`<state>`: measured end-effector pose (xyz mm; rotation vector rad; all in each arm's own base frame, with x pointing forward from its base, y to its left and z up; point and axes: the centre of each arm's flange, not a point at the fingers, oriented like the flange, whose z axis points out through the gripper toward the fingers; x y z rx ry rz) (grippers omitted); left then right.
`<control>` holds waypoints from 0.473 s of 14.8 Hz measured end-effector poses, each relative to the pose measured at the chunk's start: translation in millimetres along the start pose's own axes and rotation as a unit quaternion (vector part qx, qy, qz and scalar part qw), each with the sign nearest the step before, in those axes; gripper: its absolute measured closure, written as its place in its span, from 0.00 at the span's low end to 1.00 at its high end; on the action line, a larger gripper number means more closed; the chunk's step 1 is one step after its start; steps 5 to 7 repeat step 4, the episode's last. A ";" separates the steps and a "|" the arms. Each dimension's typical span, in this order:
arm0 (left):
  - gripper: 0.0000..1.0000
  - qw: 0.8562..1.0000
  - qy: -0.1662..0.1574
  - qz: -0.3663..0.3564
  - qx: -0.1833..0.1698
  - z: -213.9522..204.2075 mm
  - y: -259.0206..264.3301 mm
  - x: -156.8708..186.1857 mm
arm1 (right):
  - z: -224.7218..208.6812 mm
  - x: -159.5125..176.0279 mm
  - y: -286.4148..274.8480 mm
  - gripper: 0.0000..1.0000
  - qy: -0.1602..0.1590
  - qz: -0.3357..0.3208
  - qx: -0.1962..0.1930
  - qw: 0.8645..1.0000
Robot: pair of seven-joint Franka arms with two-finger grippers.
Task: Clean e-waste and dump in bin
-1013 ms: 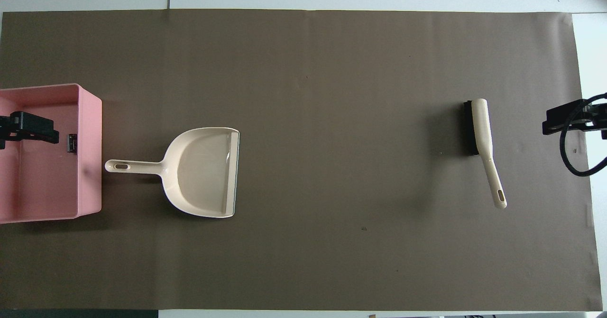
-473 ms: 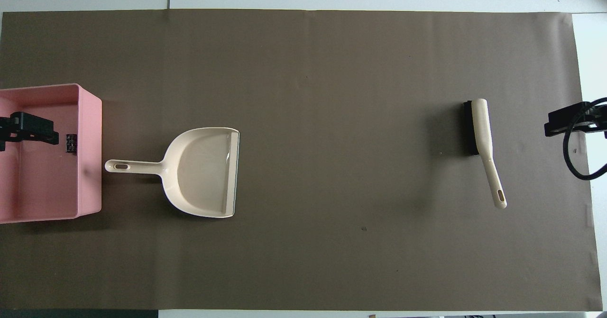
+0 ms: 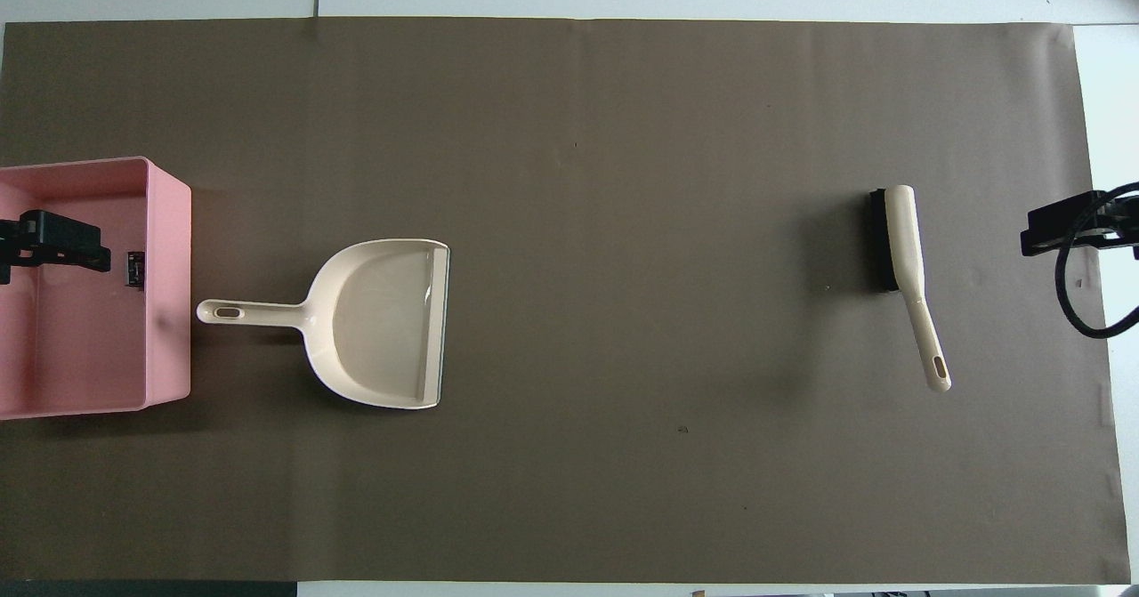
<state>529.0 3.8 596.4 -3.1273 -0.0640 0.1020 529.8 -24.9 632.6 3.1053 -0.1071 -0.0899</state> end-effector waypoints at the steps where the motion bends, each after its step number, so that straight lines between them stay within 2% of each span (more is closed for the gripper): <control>1: 0.02 1.000 0.000 0.000 0.000 0.1 -0.2 0.0 | 0.0 0.0 0.0 0.00 0.000 0.000 0.000 1.000; 7: 0.02 1.000 0.000 -0.004 0.000 0.1 -4.3 0.1 | 0.0 0.0 0.0 0.00 0.000 0.000 0.000 1.000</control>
